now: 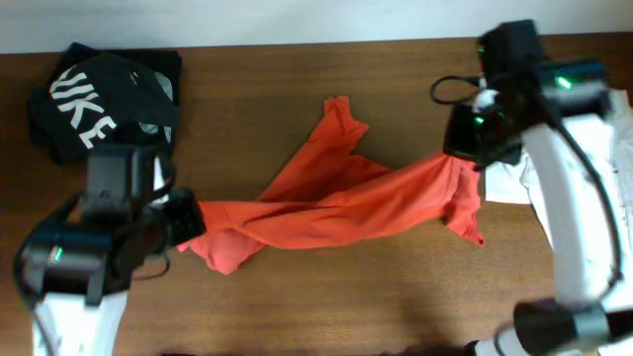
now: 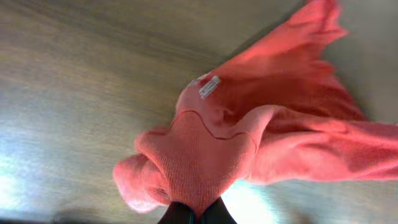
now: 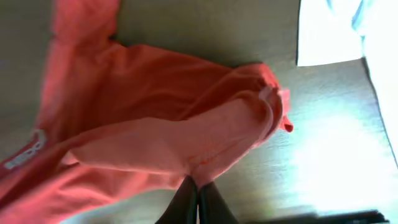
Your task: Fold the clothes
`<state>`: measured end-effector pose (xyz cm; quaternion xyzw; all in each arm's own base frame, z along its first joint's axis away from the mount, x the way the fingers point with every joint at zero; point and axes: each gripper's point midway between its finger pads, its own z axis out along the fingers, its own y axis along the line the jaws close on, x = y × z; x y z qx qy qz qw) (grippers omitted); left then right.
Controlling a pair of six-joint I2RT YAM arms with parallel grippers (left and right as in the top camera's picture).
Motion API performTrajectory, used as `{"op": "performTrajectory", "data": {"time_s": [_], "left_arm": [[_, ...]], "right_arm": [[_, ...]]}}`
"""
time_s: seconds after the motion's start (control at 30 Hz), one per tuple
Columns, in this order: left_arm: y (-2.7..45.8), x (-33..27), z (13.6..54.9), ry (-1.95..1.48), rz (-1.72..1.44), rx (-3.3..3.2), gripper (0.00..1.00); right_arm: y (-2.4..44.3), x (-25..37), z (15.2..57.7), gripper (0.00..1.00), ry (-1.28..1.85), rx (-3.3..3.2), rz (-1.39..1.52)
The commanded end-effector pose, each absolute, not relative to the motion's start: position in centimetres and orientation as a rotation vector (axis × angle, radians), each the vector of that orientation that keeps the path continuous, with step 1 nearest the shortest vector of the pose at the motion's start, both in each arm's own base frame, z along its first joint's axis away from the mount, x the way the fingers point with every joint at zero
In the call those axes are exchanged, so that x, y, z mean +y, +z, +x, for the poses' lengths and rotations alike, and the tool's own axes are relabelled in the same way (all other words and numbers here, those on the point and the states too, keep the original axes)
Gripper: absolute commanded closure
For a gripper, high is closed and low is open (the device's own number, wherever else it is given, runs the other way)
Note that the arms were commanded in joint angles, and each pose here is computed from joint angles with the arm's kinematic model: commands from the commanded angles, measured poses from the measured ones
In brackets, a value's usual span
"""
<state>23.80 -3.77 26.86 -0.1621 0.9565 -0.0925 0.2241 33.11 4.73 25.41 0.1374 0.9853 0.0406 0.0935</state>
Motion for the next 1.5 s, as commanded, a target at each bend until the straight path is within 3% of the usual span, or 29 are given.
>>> {"op": "performTrajectory", "data": {"time_s": [0.0,0.07,0.1,0.23,0.33,0.43,0.47,0.5,0.53,0.57,0.63,0.67,0.7,0.8,0.83,0.87,1.0,1.2,1.27,1.3,1.33,1.43,1.47], "left_arm": [[23.0,-3.1,25.7,-0.120,-0.473,2.803,0.99],[19.8,-3.3,27.1,-0.071,-0.493,2.923,0.99],[18.6,-3.4,27.7,-0.055,-0.499,2.958,0.99],[14.5,-3.5,29.5,-0.001,-0.517,3.067,0.99],[14.3,-3.2,29.6,0.030,-0.518,3.070,0.99],[14.3,-3.2,29.4,0.033,-0.518,3.077,0.99],[14.3,-3.2,29.4,0.033,-0.518,3.077,0.99],[14.3,-3.2,29.4,0.033,-0.518,3.077,0.99],[14.3,-3.2,29.4,0.033,-0.518,3.077,0.99],[14.3,-3.2,29.4,0.034,-0.518,3.077,0.99],[14.3,-3.2,29.4,0.033,-0.517,3.077,0.99],[14.3,-3.2,29.4,0.033,-0.517,3.076,0.99],[14.3,-3.2,29.4,0.033,-0.518,3.076,0.99],[14.3,-3.2,29.4,0.033,-0.518,3.076,0.99],[14.3,-3.2,29.4,0.033,-0.518,3.076,0.99],[14.3,-3.2,29.4,0.033,-0.518,3.076,0.99],[14.3,-3.2,29.4,0.033,-0.518,3.076,0.99],[14.1,-3.3,30.0,0.026,-0.516,3.060,0.99],[14.1,-3.3,30.0,0.027,-0.516,3.062,0.99],[14.1,-3.3,30.0,0.027,-0.516,3.062,0.99],[14.1,-3.3,30.0,0.027,-0.516,3.062,0.99],[14.1,-3.3,30.0,0.025,-0.516,3.060,0.99],[14.1,-3.3,30.1,0.023,-0.516,3.057,0.99]], "right_arm": [[20.5,4.5,34.6,0.89,0.030,3.083,0.387],[17.4,4.6,35.4,0.67,0.001,3.180,0.351],[16.4,4.6,35.5,0.43,-0.008,3.208,0.328],[16.0,4.5,34.8,0.43,-0.025,3.253,0.331],[14.6,4.1,32.9,0.52,-0.084,3.343,0.307],[11.5,3.7,32.3,0.48,-0.118,3.377,0.287],[9.9,3.7,32.4,0.35,-0.117,3.376,0.284],[9.0,3.7,32.5,0.15,-0.113,3.368,0.282],[7.9,3.7,32.8,0.04,-0.108,3.352,0.281],[6.6,3.6,33.0,0.02,-0.101,3.343,0.291],[4.5,3.2,32.9,0.04,-0.088,3.334,0.303],[3.9,3.1,32.9,0.13,-0.074,3.328,0.312],[3.3,3.1,33.1,0.34,-0.048,3.317,0.322],[3.1,3.4,33.8,0.65,-0.021,3.289,0.323],[3.1,3.4,33.9,0.87,-0.018,3.282,0.323],[3.1,3.6,34.0,0.96,0.003,3.280,0.323],[3.6,5.3,36.7,0.96,0.166,3.187,0.316],[6.7,6.2,45.2,0.96,0.249,2.862,0.270],[6.8,5.6,45.7,0.53,0.222,2.841,0.279],[6.7,5.0,45.3,0.05,0.202,2.857,0.296],[7.0,4.0,44.7,0.01,0.192,2.884,0.333],[9.0,0.1,40.5,0.04,0.206,3.049,0.528],[8.9,0.0,38.2,0.32,0.233,3.139,0.555]]}}
